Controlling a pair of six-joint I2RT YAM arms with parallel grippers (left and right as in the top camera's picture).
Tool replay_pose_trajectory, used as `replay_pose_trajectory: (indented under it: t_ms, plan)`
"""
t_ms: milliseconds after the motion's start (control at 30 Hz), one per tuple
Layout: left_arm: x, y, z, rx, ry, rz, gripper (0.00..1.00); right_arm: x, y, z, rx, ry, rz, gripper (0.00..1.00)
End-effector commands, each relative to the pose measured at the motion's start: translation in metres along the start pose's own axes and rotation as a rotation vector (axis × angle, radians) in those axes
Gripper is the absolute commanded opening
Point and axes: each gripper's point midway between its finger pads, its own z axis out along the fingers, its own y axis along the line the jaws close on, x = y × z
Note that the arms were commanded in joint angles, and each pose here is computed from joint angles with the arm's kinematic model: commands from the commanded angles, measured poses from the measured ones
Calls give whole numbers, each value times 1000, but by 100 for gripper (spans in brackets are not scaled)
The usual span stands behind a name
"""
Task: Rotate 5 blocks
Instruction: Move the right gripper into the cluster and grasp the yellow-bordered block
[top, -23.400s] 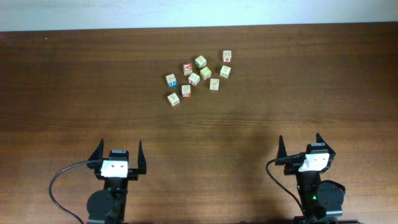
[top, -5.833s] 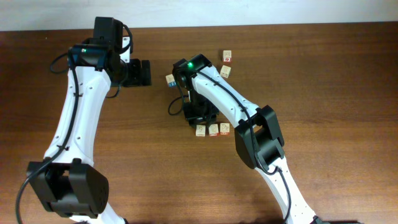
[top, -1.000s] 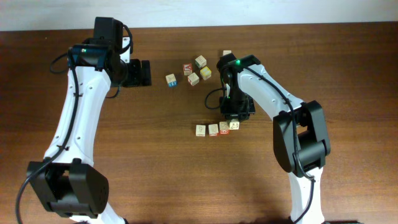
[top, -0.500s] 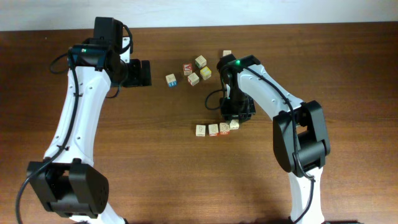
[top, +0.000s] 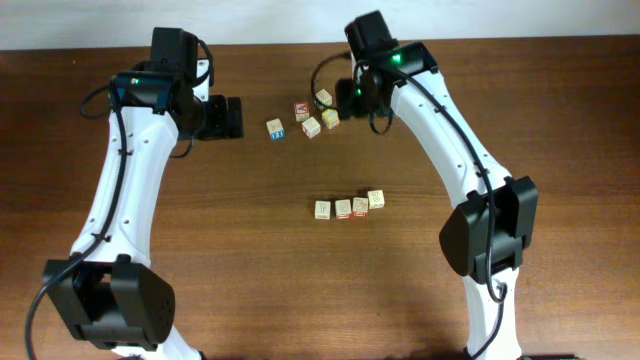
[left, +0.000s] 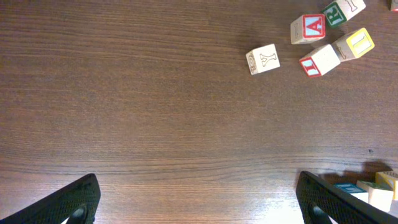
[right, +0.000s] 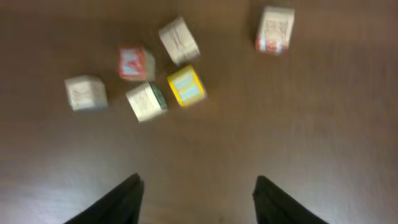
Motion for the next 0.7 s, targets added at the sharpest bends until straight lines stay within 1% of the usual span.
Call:
replay_pose_trajectory:
  t_ms: [0, 67, 167, 233, 367, 400, 433, 667]
  plan:
    - [-6, 1, -4, -5, -17, -13, 99, -27, 5, -5, -26, -102, -32, 62]
    - [-6, 1, -4, -5, -18, -13, 99, -40, 8, 2, -33, -153, -96, 64]
    - [-6, 1, -4, -5, -18, -13, 99, -42, 5, 30, -15, -154, -196, 65]
    - [-6, 1, -4, -5, -18, -13, 99, -36, 3, 53, -12, -122, -221, 65]
    - [-6, 1, -4, -5, -17, -13, 99, -19, 9, 104, -66, -66, -292, 63]
    - [-6, 1, -4, -5, -18, -13, 99, -16, 8, 111, -64, -59, -301, 61]
    - [-6, 1, -4, -5, -18, -13, 99, -13, 6, 120, -63, -50, -304, 60]
    - [-6, 1, -4, -5, -18, -13, 99, 3, 1, 152, -58, -4, -327, 59]
